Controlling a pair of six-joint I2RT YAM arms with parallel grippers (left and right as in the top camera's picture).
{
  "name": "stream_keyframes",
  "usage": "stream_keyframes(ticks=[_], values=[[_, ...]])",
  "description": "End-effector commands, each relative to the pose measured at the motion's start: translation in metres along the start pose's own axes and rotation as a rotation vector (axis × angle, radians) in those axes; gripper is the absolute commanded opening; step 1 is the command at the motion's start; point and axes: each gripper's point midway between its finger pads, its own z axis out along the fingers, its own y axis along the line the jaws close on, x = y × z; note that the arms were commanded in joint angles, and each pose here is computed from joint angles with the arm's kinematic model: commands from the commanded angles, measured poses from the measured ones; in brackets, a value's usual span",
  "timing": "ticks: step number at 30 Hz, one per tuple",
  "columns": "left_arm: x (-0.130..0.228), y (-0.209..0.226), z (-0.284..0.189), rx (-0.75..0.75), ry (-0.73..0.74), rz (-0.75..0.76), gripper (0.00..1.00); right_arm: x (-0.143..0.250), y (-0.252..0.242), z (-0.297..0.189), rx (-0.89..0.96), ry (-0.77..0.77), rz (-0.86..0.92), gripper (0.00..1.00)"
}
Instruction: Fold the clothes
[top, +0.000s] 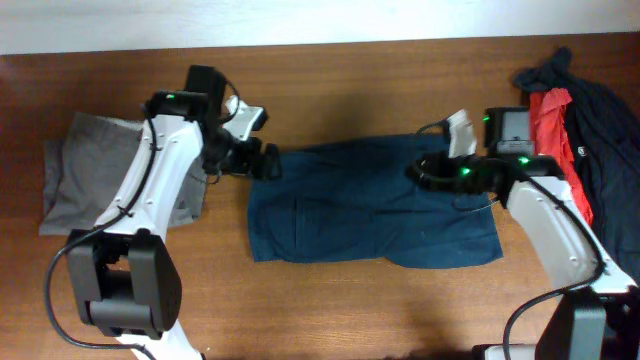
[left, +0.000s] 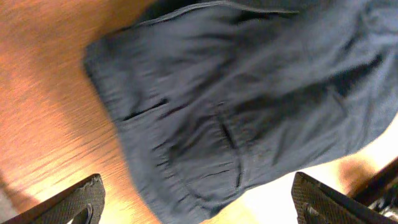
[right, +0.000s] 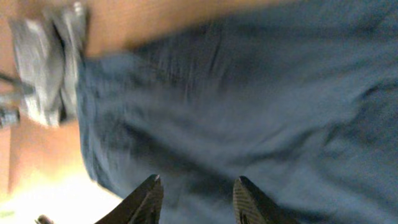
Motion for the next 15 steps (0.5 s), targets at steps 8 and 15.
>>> stream_keyframes(ticks=[8,15], values=[[0.032,0.023,0.062,0.080,0.138,-0.118,0.99,0.034,0.015,0.028,0.114,0.136,-0.167,0.47],[0.037,0.036,0.095,0.087,0.183,-0.138,0.99,0.042,0.021,0.030,0.109,0.165,-0.172,0.48]])
